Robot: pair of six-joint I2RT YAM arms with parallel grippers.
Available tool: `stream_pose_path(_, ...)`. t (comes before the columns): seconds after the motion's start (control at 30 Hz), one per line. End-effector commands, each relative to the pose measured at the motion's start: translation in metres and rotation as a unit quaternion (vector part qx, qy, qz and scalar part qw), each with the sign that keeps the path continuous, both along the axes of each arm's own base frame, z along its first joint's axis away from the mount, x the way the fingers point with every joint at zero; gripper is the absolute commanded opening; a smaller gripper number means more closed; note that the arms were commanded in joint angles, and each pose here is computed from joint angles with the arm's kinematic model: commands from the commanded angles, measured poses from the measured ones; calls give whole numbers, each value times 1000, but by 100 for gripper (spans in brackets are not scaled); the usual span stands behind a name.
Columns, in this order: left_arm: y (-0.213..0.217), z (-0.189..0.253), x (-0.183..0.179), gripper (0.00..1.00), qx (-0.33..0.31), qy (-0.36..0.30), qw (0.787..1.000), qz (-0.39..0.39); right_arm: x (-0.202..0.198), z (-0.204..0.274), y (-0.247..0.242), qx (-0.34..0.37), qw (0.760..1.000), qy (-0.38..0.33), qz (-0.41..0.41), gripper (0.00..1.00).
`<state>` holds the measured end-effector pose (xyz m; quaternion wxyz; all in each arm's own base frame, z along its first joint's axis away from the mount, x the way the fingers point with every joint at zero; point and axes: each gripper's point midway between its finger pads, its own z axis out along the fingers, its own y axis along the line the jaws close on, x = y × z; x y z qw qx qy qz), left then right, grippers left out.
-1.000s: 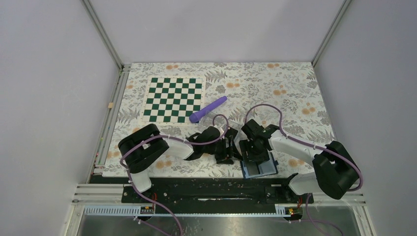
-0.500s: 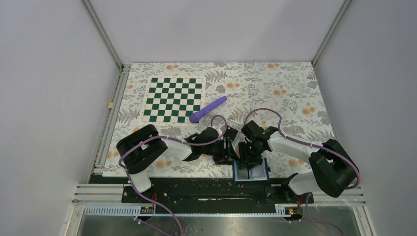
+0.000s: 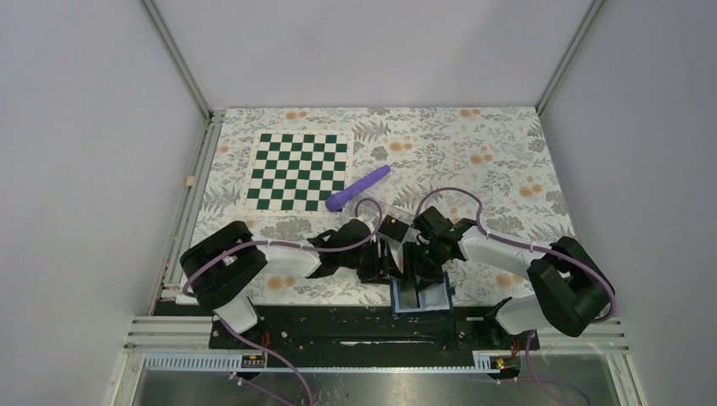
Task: Put the credit cards into the card holder
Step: Insert the credit card into the card holder, then close the card holder at the center of the board.
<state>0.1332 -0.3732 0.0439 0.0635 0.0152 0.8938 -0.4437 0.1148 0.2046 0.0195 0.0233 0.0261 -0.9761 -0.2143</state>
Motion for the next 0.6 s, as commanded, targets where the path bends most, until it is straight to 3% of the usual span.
stream_pose_path(0.0,14,9,3,58,34,-41,999,3,23,12,25,51,998,-48,-1,61)
stream_pose_path(0.1,28,1,1,64,63,-40,997,12,28,22,18,34,997,-71,0,69)
stream_pose_path(0.23,23,-4,-8,66,30,-12,999,15,31,34,5,9,995,-97,-5,76)
stream_pose_path(0.57,8,-26,-13,66,16,34,999,8,27,28,-53,-58,989,-87,-103,77)
